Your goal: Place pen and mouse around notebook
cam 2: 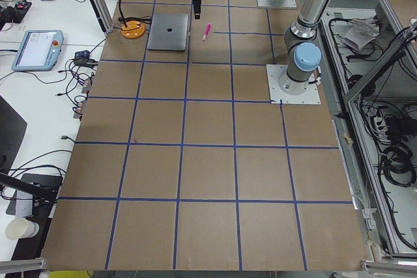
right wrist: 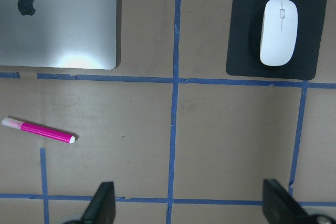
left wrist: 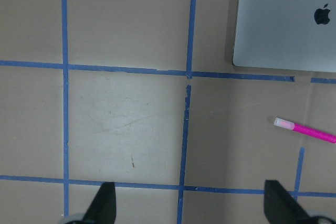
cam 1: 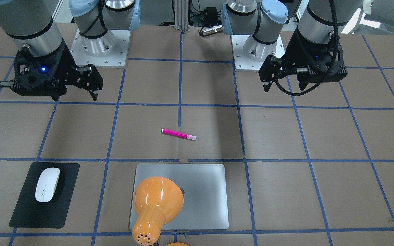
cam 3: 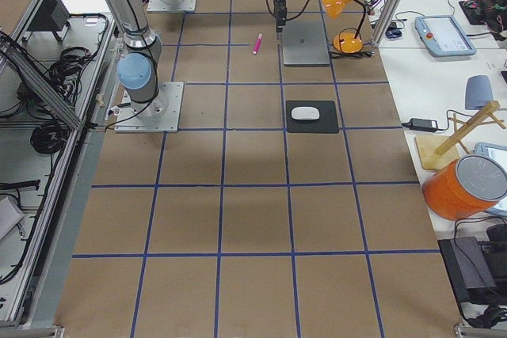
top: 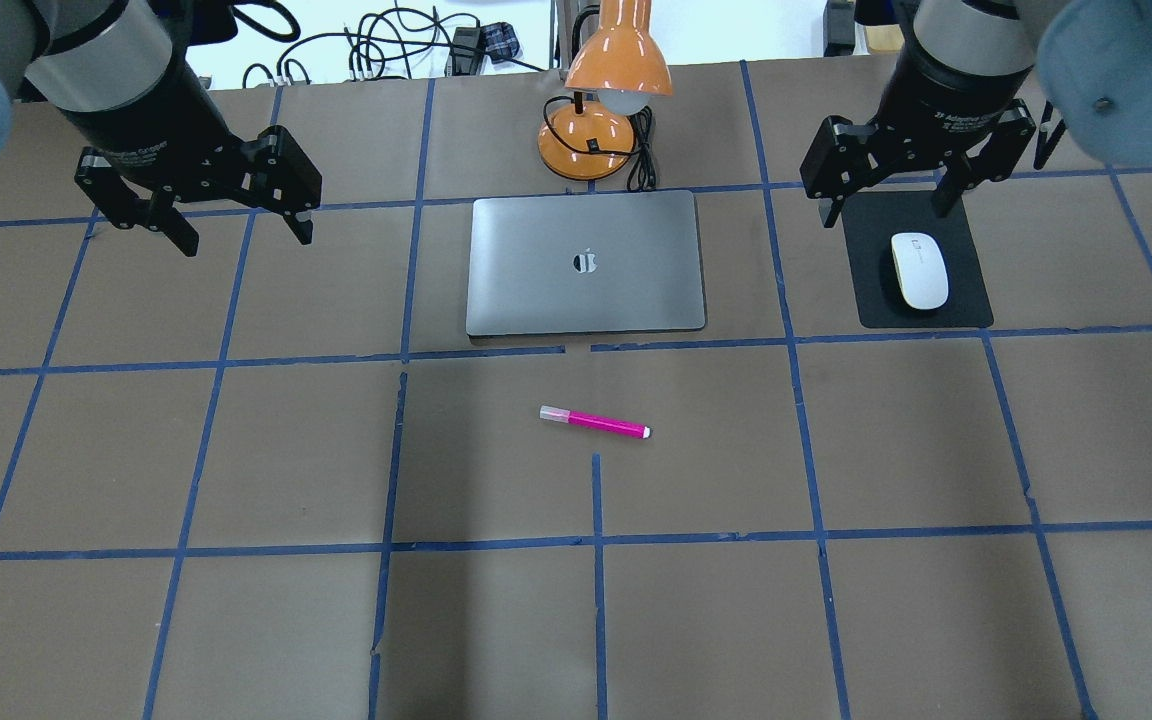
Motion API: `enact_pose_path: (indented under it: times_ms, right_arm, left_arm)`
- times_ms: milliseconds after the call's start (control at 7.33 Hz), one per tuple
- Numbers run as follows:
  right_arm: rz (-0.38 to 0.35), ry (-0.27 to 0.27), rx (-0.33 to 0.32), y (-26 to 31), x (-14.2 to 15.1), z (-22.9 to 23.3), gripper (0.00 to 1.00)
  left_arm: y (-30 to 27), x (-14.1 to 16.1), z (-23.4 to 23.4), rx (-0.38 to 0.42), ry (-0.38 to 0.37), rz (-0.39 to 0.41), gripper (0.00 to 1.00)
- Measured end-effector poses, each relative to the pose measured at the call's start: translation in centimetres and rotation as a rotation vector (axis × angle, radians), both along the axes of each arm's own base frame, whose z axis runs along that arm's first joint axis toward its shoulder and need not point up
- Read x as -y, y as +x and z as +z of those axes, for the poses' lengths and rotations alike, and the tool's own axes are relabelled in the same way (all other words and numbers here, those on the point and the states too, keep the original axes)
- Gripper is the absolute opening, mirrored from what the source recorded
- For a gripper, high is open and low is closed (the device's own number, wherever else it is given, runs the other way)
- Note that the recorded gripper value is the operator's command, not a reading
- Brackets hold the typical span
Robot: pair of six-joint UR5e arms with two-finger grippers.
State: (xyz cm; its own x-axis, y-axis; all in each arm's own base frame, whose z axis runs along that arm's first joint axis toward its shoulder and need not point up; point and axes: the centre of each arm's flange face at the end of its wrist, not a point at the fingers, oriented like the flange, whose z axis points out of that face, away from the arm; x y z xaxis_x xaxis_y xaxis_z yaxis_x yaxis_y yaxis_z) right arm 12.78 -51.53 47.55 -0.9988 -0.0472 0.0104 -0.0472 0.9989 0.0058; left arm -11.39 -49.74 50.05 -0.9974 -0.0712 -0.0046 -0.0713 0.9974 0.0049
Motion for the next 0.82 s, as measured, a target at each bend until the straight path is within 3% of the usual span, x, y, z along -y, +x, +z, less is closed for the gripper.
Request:
enact_pose_path:
  times_ms: [818]
  right_arm:
    - [0.001, -0.003, 0.000, 0.00, 0.06, 0.07, 1.00]
  left_arm:
    - [0.22, -0.09, 0.16, 0.001, -0.003, 0.004, 1.00]
